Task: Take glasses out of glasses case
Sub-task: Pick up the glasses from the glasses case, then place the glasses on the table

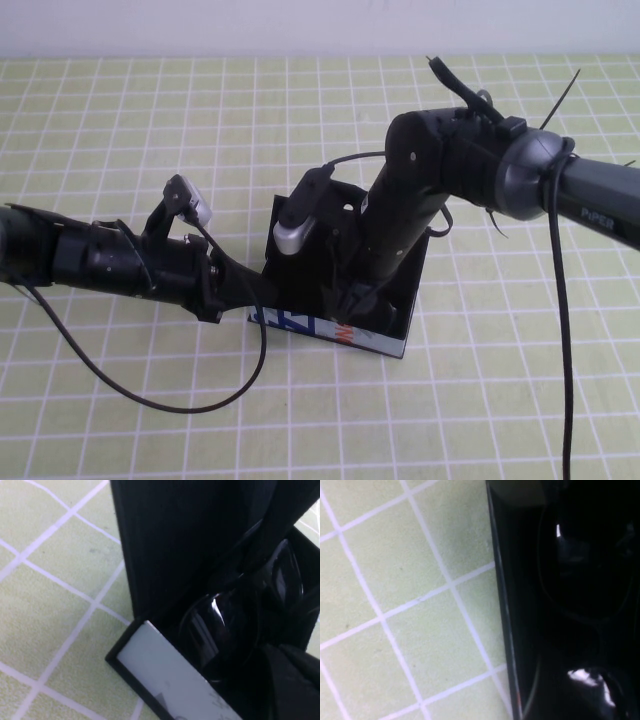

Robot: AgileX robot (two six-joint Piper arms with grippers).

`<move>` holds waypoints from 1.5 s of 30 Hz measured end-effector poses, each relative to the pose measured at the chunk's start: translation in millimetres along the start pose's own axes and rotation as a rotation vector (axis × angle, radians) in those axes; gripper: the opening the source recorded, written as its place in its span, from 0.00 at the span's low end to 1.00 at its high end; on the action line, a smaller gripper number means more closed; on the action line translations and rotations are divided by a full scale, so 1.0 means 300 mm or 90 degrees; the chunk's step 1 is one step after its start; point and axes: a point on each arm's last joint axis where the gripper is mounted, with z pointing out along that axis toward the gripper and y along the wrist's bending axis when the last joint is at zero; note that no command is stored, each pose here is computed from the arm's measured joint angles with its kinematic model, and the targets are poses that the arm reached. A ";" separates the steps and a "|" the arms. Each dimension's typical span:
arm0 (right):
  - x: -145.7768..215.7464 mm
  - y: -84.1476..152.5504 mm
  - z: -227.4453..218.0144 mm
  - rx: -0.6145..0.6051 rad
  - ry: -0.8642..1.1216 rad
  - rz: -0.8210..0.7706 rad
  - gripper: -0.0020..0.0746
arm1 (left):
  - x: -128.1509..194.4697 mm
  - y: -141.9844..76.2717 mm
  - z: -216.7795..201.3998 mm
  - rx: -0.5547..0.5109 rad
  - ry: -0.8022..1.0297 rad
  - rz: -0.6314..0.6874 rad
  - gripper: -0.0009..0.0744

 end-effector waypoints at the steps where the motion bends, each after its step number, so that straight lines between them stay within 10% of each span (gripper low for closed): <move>1: 0.000 -0.001 0.003 0.001 -0.001 0.000 0.41 | 0.000 0.000 0.000 0.000 0.000 -0.001 0.01; 9: -0.008 -0.011 0.012 0.017 -0.019 0.001 0.40 | 0.000 0.000 0.000 0.000 0.001 -0.001 0.01; 18: -0.004 -0.010 0.033 0.010 -0.010 -0.002 0.09 | 0.000 0.000 0.000 0.000 0.001 -0.003 0.01; 29: -0.059 0.019 -0.186 0.046 -0.052 0.002 0.08 | -0.090 -0.053 -0.058 -0.023 -0.027 0.023 0.01; 37: 0.017 0.018 -0.436 0.128 -0.056 0.167 0.08 | -0.254 -0.190 -0.180 -0.078 -0.084 0.069 0.01; 45: 0.338 -0.047 -0.510 0.173 -0.101 0.454 0.08 | -0.279 -0.223 -0.207 -0.092 -0.086 0.063 0.01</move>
